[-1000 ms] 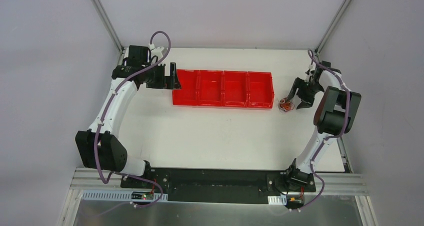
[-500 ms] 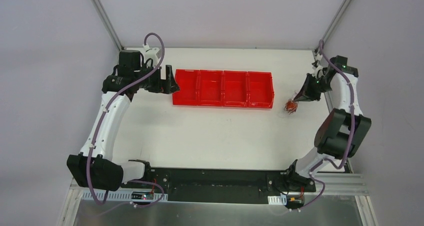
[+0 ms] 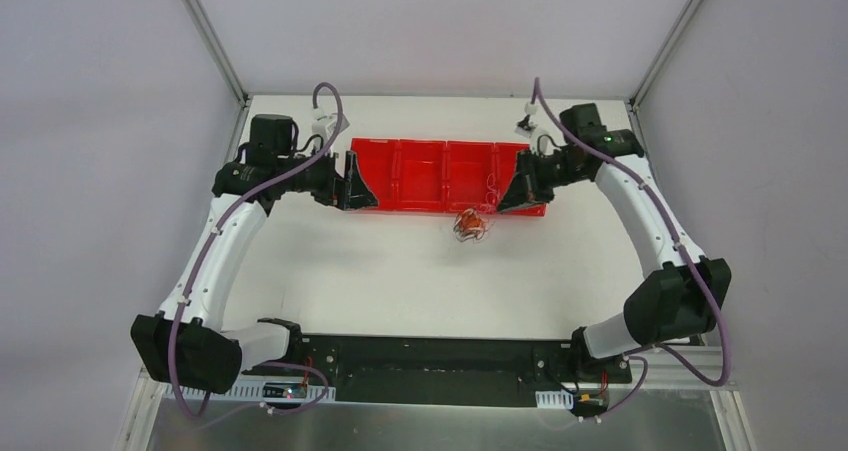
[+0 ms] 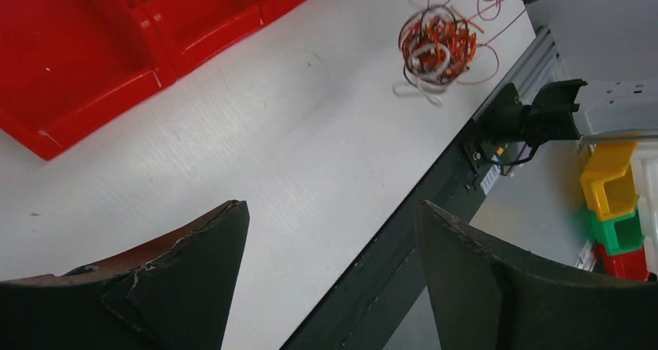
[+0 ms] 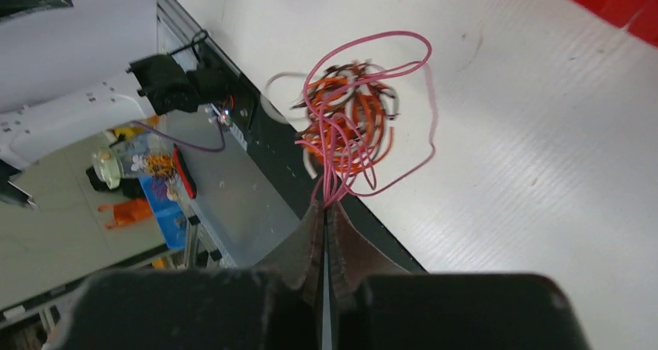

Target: Untangle the cables

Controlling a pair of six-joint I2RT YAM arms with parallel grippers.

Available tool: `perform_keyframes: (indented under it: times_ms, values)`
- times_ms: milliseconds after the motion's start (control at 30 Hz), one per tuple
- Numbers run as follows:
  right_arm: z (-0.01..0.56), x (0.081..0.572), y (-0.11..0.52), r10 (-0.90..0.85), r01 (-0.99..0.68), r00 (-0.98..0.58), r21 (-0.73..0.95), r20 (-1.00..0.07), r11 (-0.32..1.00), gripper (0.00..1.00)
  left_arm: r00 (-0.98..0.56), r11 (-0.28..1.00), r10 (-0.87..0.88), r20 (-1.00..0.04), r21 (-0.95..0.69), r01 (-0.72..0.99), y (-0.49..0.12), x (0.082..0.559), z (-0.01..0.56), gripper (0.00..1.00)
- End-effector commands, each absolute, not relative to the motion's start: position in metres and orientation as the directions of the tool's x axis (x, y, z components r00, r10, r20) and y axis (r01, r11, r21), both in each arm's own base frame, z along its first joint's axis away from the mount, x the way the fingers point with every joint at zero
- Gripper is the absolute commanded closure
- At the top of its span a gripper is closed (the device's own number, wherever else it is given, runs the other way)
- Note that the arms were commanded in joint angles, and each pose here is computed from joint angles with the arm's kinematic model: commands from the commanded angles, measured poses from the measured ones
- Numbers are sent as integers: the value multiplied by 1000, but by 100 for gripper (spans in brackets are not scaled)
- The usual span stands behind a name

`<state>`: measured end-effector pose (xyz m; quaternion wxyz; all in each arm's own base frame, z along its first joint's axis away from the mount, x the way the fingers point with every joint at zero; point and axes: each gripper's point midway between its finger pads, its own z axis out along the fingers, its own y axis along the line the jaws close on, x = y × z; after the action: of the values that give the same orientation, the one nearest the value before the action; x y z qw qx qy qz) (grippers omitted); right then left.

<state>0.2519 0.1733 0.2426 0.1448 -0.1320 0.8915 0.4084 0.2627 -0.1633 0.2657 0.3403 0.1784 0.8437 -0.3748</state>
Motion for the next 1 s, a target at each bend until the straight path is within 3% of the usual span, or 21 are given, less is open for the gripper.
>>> perform_keyframes:
  times_ms: [0, 33, 133, 233, 400, 567, 733, 867, 967]
  values:
    - [189, 254, 187, -193, -360, -928, 625, -319, 693, 100, -744, 615, 77, -664, -556, 559, -173, 257, 243, 20]
    - [164, 252, 181, -234, -362, -929, 574, -286, 735, 93, -760, 618, 83, -644, -565, 546, -174, 255, 234, 20]
    - [114, 243, 157, -316, -363, -932, 467, -178, 807, 45, -814, 599, 107, -571, -617, 511, -186, 243, 207, 20]
    - [99, 229, 151, -328, -357, -934, 457, -143, 815, 31, -863, 561, 156, -481, -675, 478, -206, 220, 177, 20]
    - [97, 215, 155, -354, -400, -917, 434, -185, 808, 28, -895, 510, 180, -408, -739, 440, -243, 201, 144, 22]
    - [89, 202, 169, -417, -476, -879, 415, -231, 775, 32, -906, 493, 120, -406, -768, 409, -272, 210, 127, 27]
    - [73, 183, 190, -470, -500, -863, 447, -185, 742, 35, -925, 452, 89, -368, -813, 367, -290, 210, 117, 30]
    - [63, 177, 205, -490, -488, -861, 489, -134, 723, 34, -914, 443, 57, -401, -811, 383, -285, 213, 127, 29]
    - [55, 171, 217, -520, -503, -845, 510, -124, 698, 32, -887, 450, 34, -460, -786, 424, -276, 210, 141, 21]
